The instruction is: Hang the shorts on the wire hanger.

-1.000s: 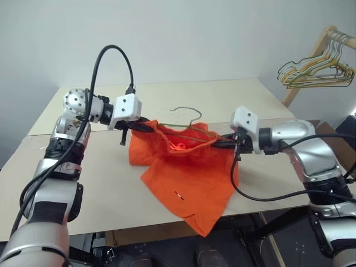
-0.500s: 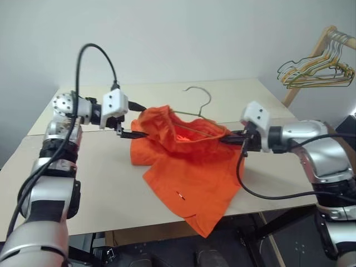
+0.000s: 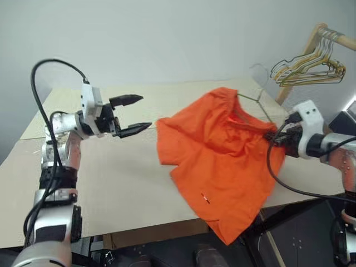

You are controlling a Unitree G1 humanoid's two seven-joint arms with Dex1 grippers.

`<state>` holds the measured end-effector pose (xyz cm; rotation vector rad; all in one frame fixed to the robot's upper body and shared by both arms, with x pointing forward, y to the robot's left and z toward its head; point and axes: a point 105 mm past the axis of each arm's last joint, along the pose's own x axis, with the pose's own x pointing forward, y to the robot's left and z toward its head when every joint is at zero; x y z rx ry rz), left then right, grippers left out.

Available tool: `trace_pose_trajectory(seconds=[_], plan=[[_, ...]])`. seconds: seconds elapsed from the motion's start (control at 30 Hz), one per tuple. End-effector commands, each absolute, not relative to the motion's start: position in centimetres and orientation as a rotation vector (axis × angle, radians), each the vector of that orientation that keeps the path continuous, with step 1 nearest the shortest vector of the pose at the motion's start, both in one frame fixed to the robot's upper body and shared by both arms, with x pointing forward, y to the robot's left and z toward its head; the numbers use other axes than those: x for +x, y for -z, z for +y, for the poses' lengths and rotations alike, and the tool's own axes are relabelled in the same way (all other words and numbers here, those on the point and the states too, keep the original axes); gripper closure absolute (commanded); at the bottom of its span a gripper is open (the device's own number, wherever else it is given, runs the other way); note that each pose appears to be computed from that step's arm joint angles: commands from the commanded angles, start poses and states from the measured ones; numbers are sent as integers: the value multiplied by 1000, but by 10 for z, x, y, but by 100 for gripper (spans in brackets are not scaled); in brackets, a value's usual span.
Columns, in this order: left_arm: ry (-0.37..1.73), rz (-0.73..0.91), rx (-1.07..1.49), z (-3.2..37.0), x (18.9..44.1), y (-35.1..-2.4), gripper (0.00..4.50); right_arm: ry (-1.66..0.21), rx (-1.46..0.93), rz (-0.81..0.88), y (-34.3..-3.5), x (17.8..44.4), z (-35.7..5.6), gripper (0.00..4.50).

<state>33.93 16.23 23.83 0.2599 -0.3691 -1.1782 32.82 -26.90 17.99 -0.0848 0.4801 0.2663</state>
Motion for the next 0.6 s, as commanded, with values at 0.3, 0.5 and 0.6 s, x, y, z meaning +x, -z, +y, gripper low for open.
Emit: trace_pose_trajectory(seconds=[0.3,0.5,0.6], plan=[[1164,-458,126,143,313,-251,4,449,29,503,-207,308,-367,450],[1183,-476,107,132,311,-253,4,718,183,370,-223,309,-399,450],[1183,-480,99,130,311,-253,4,773,251,314,-230,311,-403,450]])
